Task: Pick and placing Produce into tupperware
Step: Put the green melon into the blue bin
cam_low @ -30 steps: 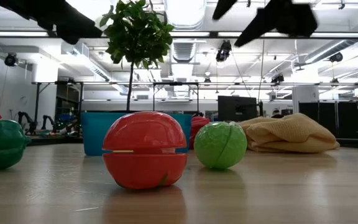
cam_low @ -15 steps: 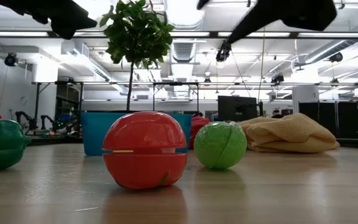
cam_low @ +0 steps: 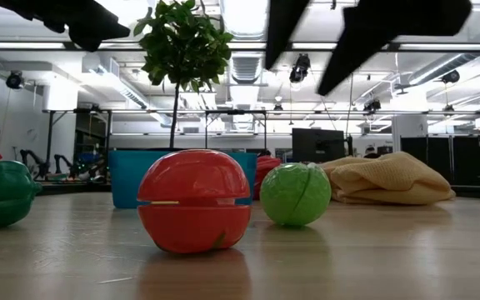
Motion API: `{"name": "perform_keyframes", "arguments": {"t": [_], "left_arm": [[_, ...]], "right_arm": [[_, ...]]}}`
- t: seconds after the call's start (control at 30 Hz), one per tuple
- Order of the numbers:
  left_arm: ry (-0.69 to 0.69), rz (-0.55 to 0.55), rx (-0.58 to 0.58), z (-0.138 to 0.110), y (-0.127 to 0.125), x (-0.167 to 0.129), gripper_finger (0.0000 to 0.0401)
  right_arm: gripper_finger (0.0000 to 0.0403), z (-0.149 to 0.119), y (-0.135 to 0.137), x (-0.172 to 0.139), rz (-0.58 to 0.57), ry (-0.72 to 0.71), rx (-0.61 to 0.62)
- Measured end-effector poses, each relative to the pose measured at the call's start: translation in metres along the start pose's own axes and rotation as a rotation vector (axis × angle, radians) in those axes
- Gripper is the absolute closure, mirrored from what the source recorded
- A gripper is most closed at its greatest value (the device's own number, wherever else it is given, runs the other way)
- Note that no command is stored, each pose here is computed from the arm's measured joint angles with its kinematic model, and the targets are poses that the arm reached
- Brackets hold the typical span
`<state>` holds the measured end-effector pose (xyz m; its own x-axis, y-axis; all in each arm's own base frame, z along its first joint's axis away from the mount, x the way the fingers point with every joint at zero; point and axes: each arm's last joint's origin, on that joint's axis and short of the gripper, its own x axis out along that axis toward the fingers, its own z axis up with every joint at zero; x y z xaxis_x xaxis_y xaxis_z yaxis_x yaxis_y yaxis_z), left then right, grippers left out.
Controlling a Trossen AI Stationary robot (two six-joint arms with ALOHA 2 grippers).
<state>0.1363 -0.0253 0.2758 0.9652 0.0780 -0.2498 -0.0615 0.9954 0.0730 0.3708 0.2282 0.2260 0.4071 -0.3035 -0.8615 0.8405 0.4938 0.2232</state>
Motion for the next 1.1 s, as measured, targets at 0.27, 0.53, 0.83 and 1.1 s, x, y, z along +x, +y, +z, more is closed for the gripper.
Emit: {"name": "perform_keyframes", "arguments": {"t": [0.27, 0.53, 0.83, 1.1], "left_arm": [[0.001, 0.0, 0.0, 0.0, 0.0, 0.0, 0.0237], [0.017, 0.0, 0.005, -0.002, 0.0, -0.001, 0.0237], [0.026, 0.0, 0.008, -0.003, 0.001, -0.002, 0.0237], [0.029, 0.0, 0.03, -0.003, 0.001, -0.002, 0.0237]], "right_arm": [[0.0165, 0.003, 0.023, 0.019, -0.002, 0.059, -0.049], [0.0078, 0.011, 0.015, 0.043, -0.112, 0.099, -0.043], [0.0044, 0.011, 0.009, 0.048, -0.152, 0.116, -0.028], [0.0044, 0.005, 0.002, 0.06, -0.188, 0.11, 0.013]]}}
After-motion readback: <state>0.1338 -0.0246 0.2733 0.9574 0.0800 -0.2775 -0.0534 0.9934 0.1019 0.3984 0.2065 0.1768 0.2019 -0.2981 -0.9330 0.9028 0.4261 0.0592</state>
